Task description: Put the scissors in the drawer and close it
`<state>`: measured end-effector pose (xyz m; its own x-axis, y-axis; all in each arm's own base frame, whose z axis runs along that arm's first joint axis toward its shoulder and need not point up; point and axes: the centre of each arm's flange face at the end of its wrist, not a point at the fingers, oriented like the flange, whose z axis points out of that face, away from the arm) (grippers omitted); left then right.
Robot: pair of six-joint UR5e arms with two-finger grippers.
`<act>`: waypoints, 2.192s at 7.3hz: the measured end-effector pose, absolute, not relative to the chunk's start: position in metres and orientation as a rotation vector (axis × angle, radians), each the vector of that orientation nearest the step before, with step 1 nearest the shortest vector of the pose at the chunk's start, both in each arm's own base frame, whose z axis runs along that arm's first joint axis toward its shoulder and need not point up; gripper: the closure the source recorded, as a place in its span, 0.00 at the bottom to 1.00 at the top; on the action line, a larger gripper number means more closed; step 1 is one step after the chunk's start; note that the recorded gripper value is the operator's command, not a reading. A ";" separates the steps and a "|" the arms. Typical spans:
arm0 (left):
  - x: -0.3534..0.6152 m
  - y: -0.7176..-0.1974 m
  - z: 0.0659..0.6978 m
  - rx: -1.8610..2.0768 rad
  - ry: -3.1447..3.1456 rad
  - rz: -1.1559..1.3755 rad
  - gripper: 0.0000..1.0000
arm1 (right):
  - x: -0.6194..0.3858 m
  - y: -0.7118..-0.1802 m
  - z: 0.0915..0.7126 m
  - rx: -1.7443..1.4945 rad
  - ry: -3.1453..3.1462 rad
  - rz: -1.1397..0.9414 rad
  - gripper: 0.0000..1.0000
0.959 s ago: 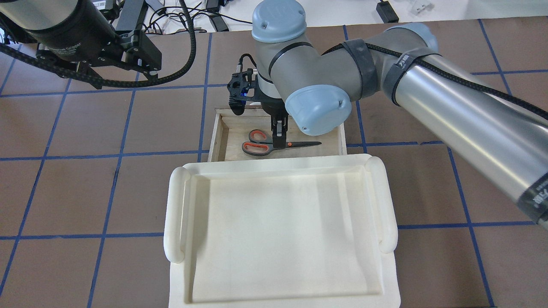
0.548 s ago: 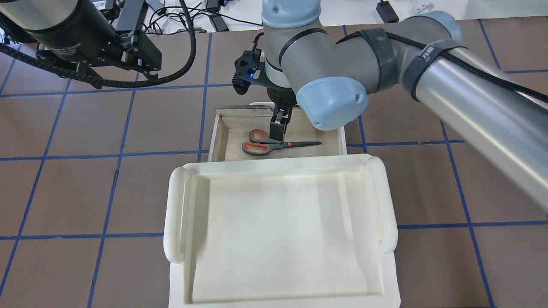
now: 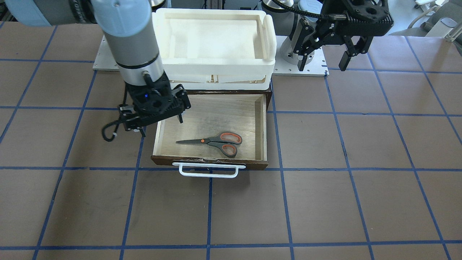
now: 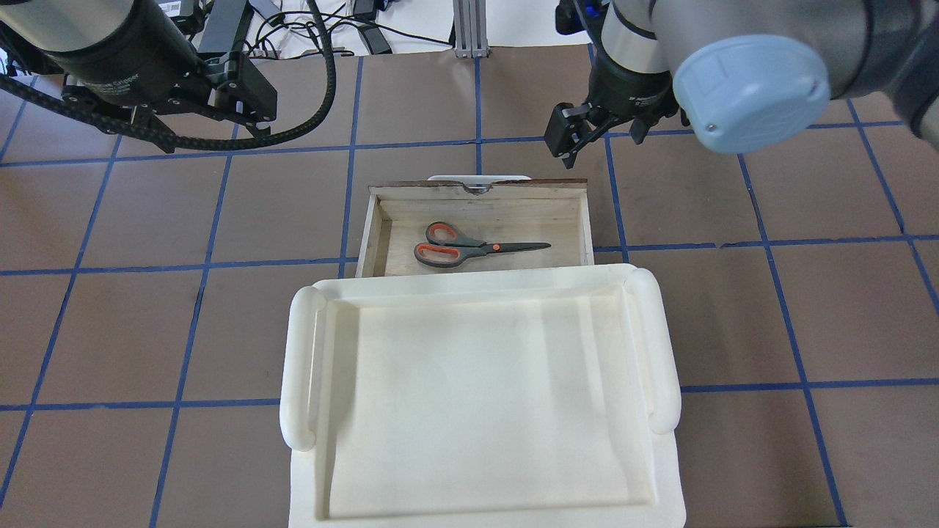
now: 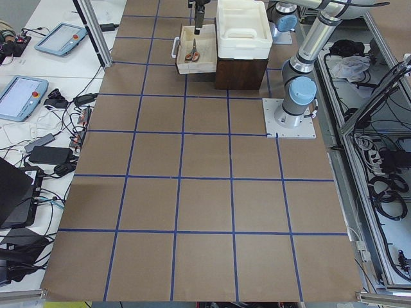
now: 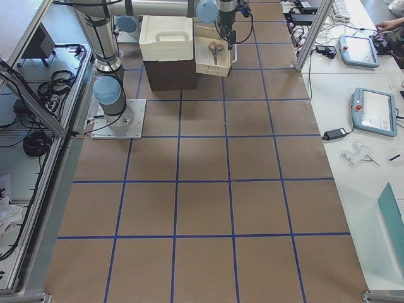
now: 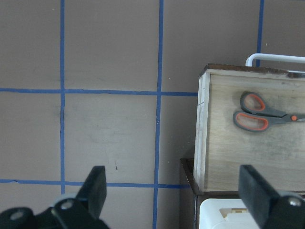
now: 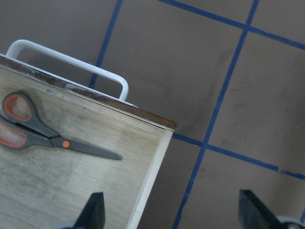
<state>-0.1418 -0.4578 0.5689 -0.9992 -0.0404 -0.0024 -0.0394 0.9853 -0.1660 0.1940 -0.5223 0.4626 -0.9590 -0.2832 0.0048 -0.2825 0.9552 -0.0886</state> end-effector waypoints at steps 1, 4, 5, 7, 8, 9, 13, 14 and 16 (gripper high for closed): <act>-0.142 -0.458 0.569 -0.063 3.124 -0.261 0.00 | 0.178 -0.515 0.474 -0.371 3.122 -0.136 0.00; -0.142 -0.458 0.569 -0.063 3.124 -0.261 0.00 | 0.164 -0.507 0.486 -0.244 3.150 -0.149 0.00; -0.142 -0.458 0.569 -0.063 3.124 -0.261 0.00 | 0.162 -0.506 0.488 -0.219 3.151 -0.162 0.00; -0.142 -0.458 0.569 -0.063 3.124 -0.261 0.00 | 0.162 -0.509 0.484 -0.167 3.142 -0.150 0.00; -0.142 -0.458 0.569 -0.062 3.124 -0.261 0.00 | 0.163 -0.508 0.484 -0.110 3.142 -0.137 0.00; -0.142 -0.458 0.569 -0.062 3.124 -0.261 0.00 | 0.162 -0.507 0.483 -0.073 3.143 -0.124 0.00; -0.142 -0.458 0.569 -0.063 3.125 -0.261 0.00 | 0.160 -0.498 0.485 -0.054 3.145 -0.063 0.00; -0.142 -0.458 0.569 -0.062 3.126 -0.261 0.00 | 0.159 -0.496 0.486 -0.056 3.148 -0.064 0.00; -0.142 -0.458 0.569 -0.062 3.127 -0.261 0.00 | 0.159 -0.495 0.489 -0.073 3.147 -0.072 0.00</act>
